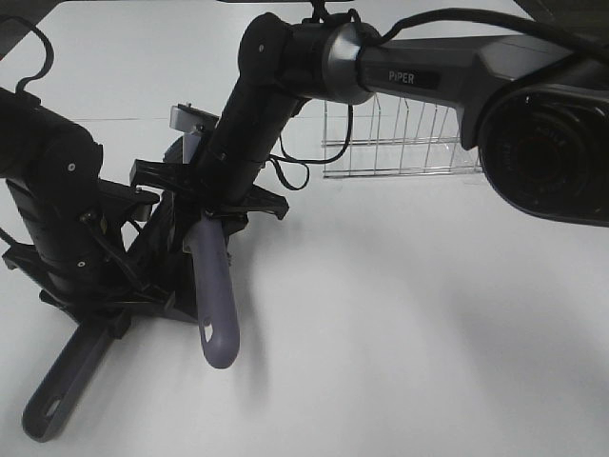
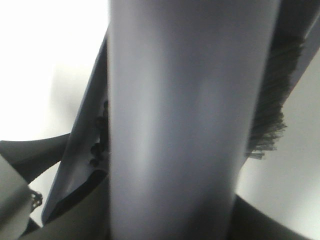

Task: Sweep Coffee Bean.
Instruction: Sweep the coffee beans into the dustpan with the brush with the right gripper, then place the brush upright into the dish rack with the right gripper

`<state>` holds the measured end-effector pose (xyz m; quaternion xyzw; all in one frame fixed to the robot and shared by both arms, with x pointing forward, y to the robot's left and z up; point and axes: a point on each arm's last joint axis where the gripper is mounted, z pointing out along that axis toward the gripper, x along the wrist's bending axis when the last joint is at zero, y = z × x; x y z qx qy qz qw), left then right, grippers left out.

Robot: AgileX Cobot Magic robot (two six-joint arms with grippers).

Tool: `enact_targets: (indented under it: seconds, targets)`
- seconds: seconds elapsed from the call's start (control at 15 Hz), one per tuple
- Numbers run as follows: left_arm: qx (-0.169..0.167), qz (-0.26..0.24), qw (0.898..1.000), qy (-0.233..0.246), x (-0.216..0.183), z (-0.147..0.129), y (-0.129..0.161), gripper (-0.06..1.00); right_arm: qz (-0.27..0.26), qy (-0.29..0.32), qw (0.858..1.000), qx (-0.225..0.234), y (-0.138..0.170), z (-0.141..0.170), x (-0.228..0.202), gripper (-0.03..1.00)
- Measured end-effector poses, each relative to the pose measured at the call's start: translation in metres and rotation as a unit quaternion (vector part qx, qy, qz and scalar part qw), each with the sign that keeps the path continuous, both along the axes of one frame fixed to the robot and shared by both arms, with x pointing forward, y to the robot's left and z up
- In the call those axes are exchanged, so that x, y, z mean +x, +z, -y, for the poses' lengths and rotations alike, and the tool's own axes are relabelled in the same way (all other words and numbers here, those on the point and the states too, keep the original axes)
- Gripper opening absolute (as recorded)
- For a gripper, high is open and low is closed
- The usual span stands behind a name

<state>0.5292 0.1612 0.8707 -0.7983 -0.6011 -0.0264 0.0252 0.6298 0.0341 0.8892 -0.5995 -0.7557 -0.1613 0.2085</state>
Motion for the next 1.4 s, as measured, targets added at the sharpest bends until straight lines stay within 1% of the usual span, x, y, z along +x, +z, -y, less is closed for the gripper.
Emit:
enact_targets:
  seconds: [0.4, 0.6, 0.67, 0.8, 0.93, 1.0, 1.27, 1.4]
  targets:
    - [-0.001, 0.0, 1.0, -0.001, 0.0, 0.0, 0.0, 0.35, 0.013, -0.016, 1.0, 0.016, 0.022, 0.022, 0.016, 0.29]
    - [-0.001, 0.0, 1.0, 0.0, 0.0, 0.0, 0.0, 0.35, 0.007, 0.008, 1.0, 0.002, 0.028, 0.032, 0.016, 0.29]
    - [-0.001, 0.0, 1.0, 0.0, 0.0, 0.0, 0.0, 0.35, 0.015, 0.021, 1.0, -0.014, 0.033, 0.035, 0.016, 0.29]
    - [-0.002, 0.0, 1.0, 0.0, 0.0, 0.0, 0.0, 0.35, 0.055, 0.041, 0.995, -0.07, 0.047, 0.046, 0.018, 0.29]
    - [-0.003, -0.001, 1.0, 0.001, 0.0, 0.0, 0.0, 0.35, 0.096, 0.053, 0.986, -0.122, 0.054, 0.057, 0.023, 0.29]
    - [-0.003, -0.001, 1.0, 0.001, 0.0, 0.001, 0.0, 0.35, 0.123, 0.059, 0.978, -0.155, 0.06, 0.064, 0.026, 0.29]
    - [-0.005, -0.002, 1.0, 0.003, 0.0, 0.001, 0.0, 0.35, 0.176, 0.062, 0.963, -0.196, 0.088, 0.075, 0.028, 0.29]
    - [-0.006, -0.002, 1.0, 0.004, 0.0, 0.001, 0.0, 0.35, 0.191, 0.056, 0.959, -0.201, 0.1, 0.078, 0.027, 0.29]
